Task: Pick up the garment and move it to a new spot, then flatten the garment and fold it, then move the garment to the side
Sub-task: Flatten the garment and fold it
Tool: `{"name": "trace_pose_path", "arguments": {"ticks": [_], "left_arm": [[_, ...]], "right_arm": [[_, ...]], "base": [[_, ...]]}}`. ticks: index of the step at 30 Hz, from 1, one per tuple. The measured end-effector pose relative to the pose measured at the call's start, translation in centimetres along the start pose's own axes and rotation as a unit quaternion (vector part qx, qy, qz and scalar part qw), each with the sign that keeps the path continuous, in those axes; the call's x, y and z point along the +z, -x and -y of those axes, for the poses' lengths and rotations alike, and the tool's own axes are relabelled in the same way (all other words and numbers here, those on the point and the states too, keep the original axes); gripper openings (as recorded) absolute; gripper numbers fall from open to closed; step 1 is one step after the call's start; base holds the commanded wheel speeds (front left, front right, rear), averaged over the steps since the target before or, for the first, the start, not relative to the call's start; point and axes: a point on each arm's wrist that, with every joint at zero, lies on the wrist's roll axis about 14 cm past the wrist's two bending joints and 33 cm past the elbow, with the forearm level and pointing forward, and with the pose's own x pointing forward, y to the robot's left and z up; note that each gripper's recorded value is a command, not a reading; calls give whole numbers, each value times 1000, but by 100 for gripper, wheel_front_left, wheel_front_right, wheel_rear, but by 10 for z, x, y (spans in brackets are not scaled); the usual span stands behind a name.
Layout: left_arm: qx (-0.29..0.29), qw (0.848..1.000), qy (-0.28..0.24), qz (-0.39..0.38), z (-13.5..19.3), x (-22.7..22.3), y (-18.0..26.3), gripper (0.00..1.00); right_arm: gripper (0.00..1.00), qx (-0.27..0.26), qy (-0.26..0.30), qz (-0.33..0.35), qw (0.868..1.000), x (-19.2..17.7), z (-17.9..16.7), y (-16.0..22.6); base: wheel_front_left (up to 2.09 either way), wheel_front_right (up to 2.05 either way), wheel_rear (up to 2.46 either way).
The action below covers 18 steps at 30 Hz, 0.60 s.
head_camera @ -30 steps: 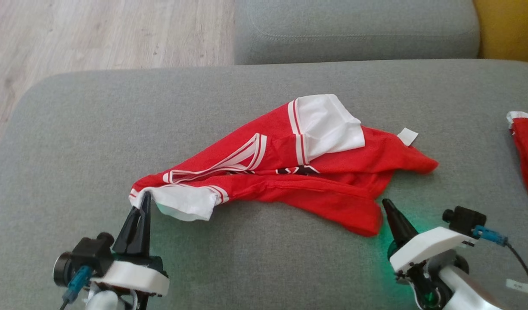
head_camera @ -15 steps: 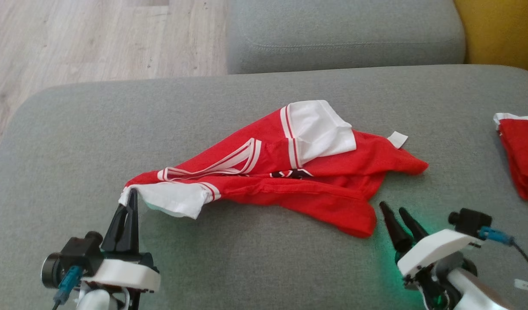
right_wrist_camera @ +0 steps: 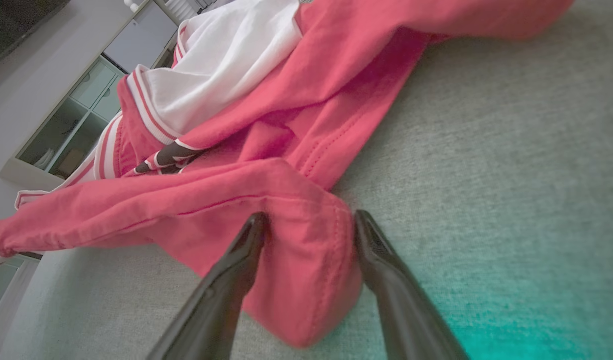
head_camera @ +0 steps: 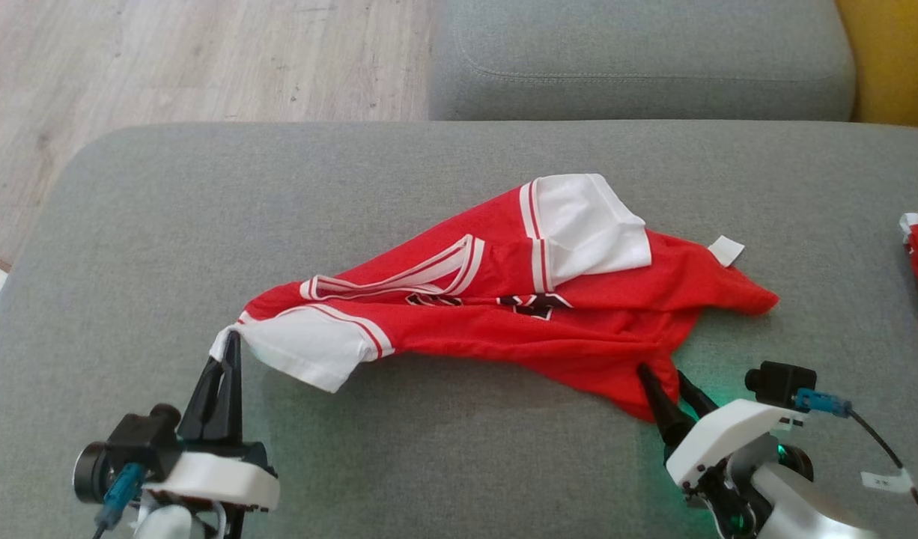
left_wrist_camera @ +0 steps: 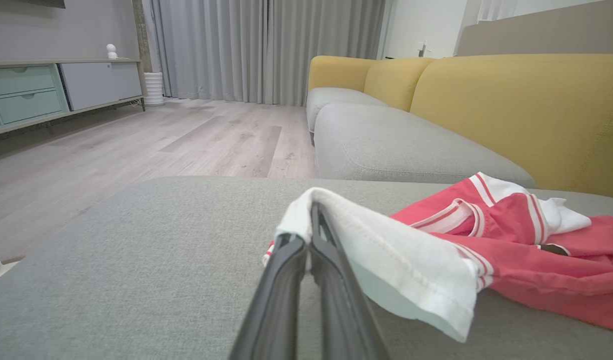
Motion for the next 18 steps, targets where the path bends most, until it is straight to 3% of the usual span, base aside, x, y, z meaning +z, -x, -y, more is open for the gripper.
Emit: {"name": "trace_pose_path", "arguments": {"ticks": [1,3,4,6,7,14,18], "left_arm": [[1,1000,0,0,-1,0,1,0],[3,1000,0,0,-2,0,2,0],[4,1000,-1,0,-3,0,3,0],[5,1000,-2,0,-4,0,3,0],[5,1000,-2,0,-4,0,4,0],[-4,999,9,32,3,20,1,0],[-28,992,65,106,18,66,-3,0]], "right_arm": [[93,-1,1,0,1000,0,1,0],[89,-2,0,0,1000,0,0,0],[59,-3,-3,3,1000,1,1,0],[23,-3,-7,7,1000,2,0,0],[0,-3,-5,11,1000,4,0,1],[0,8,33,60,998,35,2,11],[0,21,85,158,984,104,-1,28]], "base": [[0,0,0],[0,0,0],[0,0,0],[0,0,0],[0,0,0],[0,0,0],[0,0,0]]}}
